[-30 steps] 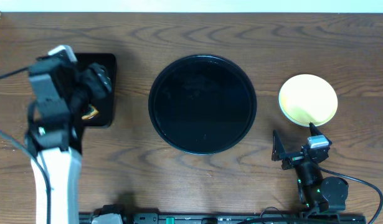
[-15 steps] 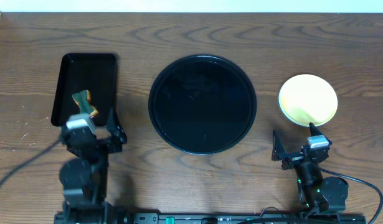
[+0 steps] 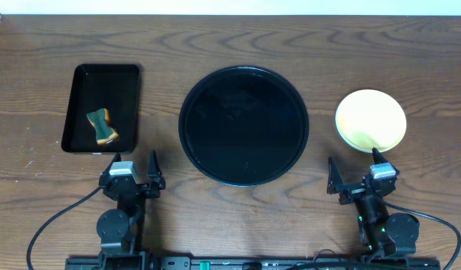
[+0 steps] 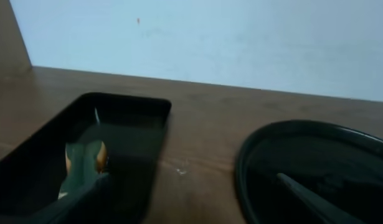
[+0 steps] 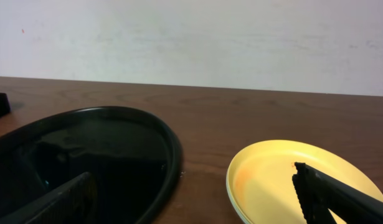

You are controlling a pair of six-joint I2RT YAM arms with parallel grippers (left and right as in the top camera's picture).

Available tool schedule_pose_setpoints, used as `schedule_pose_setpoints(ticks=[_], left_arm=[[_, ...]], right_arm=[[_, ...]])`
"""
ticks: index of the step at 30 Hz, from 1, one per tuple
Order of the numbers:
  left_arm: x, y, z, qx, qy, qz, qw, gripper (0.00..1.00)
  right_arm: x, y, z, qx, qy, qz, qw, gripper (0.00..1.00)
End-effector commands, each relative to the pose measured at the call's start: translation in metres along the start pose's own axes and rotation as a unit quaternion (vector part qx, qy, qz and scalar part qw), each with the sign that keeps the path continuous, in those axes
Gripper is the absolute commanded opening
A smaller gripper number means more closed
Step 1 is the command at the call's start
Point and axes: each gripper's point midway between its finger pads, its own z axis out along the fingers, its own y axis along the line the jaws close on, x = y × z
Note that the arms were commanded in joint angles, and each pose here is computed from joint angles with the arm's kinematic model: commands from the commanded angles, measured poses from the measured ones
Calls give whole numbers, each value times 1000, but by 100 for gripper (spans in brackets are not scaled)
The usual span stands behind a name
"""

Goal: Clean dirty plates on tray and stack at the side

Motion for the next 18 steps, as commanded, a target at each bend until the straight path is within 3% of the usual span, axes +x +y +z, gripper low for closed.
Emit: schedule_pose_setpoints(ticks=[1,18], left_arm=[[9,-2,-1,6,17,9,1000,80],[16,-2,-1,5,31,9,999,80]], right_arm=[[0,2,0,-5,-1,-6,1000,99],[0,2,0,-5,-1,-6,1000,99]])
